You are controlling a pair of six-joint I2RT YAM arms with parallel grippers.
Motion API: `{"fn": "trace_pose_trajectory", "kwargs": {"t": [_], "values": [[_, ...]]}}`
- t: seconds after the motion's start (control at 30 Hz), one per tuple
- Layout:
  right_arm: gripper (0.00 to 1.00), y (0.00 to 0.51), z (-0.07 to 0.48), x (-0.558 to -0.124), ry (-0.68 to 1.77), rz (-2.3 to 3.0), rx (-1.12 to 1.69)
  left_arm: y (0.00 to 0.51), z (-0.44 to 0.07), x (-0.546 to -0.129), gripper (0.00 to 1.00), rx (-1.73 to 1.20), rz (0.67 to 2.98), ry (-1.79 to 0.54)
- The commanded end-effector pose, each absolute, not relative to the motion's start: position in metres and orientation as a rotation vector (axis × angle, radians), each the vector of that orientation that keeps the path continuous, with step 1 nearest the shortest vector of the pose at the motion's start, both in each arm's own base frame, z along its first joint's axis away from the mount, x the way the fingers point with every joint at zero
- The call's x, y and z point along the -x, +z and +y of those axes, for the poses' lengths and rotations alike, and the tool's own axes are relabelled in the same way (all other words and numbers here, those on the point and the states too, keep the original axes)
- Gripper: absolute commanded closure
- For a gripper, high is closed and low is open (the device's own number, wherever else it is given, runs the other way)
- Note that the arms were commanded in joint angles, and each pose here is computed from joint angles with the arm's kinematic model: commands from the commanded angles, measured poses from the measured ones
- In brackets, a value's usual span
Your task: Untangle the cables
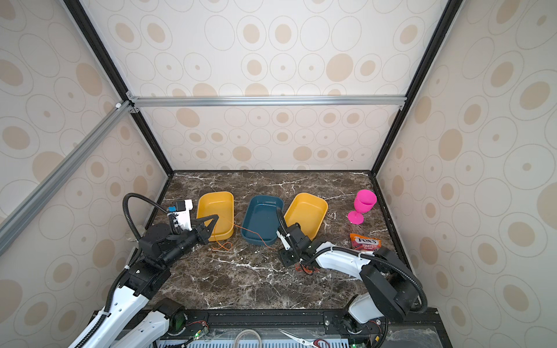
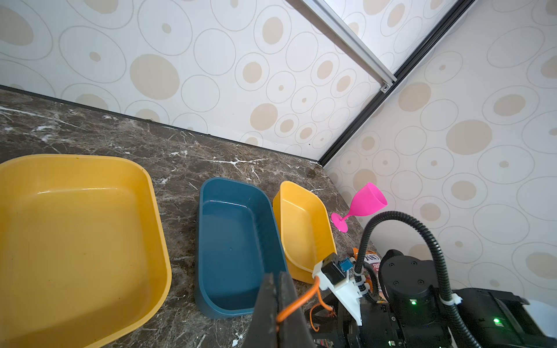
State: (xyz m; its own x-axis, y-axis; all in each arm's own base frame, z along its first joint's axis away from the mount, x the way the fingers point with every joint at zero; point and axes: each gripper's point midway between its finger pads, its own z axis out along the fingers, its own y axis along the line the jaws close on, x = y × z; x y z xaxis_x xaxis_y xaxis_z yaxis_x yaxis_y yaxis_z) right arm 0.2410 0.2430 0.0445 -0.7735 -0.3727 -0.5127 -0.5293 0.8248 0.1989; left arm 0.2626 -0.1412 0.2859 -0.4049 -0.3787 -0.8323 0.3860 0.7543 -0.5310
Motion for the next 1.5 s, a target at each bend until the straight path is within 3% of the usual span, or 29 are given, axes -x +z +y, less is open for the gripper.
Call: {"fn": "trace_pose_trajectory", "kwargs": {"t": [0.0, 0.1, 0.43, 0.6, 0.7, 0.83, 0.9, 1.33, 1.47], "values": [[0.79, 0.049, 0.247, -0.240, 0.495, 2.513, 0.666, 0.295, -0.141, -0.261, 1.00, -0.029, 1.783, -0.828], [0.91, 0.065, 0.252, -0.236, 0.566, 2.485, 0.656, 0.275, -0.145, -0.260, 1.00, -0.032, 1.825, -0.854], [0.95, 0.108, 0.277, -0.230, 0.802, 2.419, 0.630, 0.184, -0.154, -0.253, 1.00, 0.049, 1.978, -0.957], [0.95, 0.093, 0.287, -0.231, 0.840, 2.495, 0.602, 0.139, -0.149, -0.250, 0.93, 0.114, 2.061, -0.926], [0.95, 0.086, 0.293, -0.232, 0.864, 2.538, 0.579, 0.122, -0.150, -0.247, 0.78, 0.138, 2.090, -0.946], [0.95, 0.081, 0.296, -0.234, 0.864, 2.570, 0.571, 0.118, -0.149, -0.244, 0.49, 0.143, 2.105, -0.938], [0.95, 0.079, 0.295, -0.234, 0.842, 2.588, 0.572, 0.118, -0.145, -0.246, 0.42, 0.148, 2.123, -0.893], [0.95, 0.076, 0.308, -0.230, 0.811, 2.622, 0.672, 0.187, -0.221, -0.225, 0.38, -0.200, 1.913, -1.275], [0.95, 0.077, 0.313, -0.231, 0.840, 2.633, 0.652, 0.180, -0.250, -0.210, 0.39, -0.351, 1.941, -1.266]]}}
